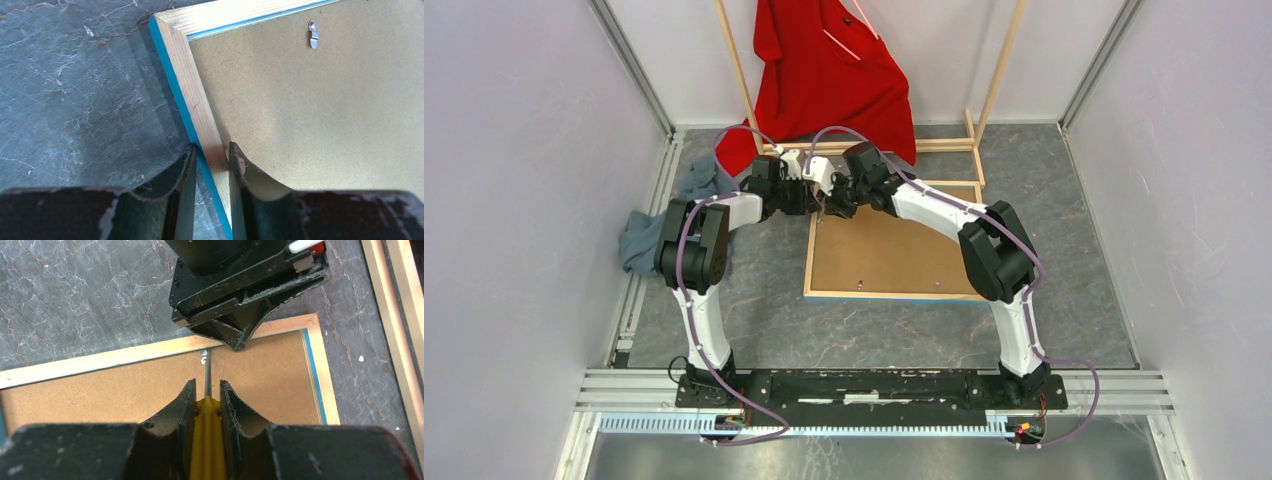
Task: Take the photo out of the frame
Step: Release the photo frame item from the photo frame.
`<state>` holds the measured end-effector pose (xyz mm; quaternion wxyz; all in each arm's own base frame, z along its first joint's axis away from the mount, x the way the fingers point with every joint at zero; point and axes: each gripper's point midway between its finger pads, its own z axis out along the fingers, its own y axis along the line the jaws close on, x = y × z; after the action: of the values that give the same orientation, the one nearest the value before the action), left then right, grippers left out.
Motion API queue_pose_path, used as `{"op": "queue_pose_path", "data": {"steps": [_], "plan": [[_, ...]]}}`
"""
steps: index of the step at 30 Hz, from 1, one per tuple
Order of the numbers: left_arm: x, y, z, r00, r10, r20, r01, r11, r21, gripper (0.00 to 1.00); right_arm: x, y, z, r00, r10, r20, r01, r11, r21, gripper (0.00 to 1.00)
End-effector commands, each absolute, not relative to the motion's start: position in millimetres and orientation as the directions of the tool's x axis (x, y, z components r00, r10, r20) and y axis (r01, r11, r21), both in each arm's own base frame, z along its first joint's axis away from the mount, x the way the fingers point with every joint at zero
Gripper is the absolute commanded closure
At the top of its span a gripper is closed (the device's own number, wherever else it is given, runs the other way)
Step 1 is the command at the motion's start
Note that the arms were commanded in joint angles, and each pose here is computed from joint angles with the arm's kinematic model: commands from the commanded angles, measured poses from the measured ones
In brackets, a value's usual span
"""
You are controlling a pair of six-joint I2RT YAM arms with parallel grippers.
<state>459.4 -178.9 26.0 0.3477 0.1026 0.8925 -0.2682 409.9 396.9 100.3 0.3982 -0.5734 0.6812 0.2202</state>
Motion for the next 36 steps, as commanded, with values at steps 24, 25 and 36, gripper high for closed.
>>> {"op": "queue_pose_path", "data": {"steps": [24, 25, 36], "plan": [[446, -185, -1, -0.799, -0.002, -0.601, 0.323, 0.842, -0.431, 0.86, 354, 405, 93, 0.08, -0.68, -0.729, -0.987, 0.046, -0.151, 1.0], [446, -185, -1, -0.799, -0.001, -0.601, 0.323, 0.843, -0.431, 0.86, 354, 406, 94, 0.079, -0.677, -0.732, -0.988, 0.044, -0.148, 1.0], [446, -185, -1, -0.801, -0.001, -0.599, 0.323, 0.842, -0.433, 0.86, 354, 412, 98, -0.036, -0.635, -0.772, -0.987, 0.144, -0.072, 1.0]]}}
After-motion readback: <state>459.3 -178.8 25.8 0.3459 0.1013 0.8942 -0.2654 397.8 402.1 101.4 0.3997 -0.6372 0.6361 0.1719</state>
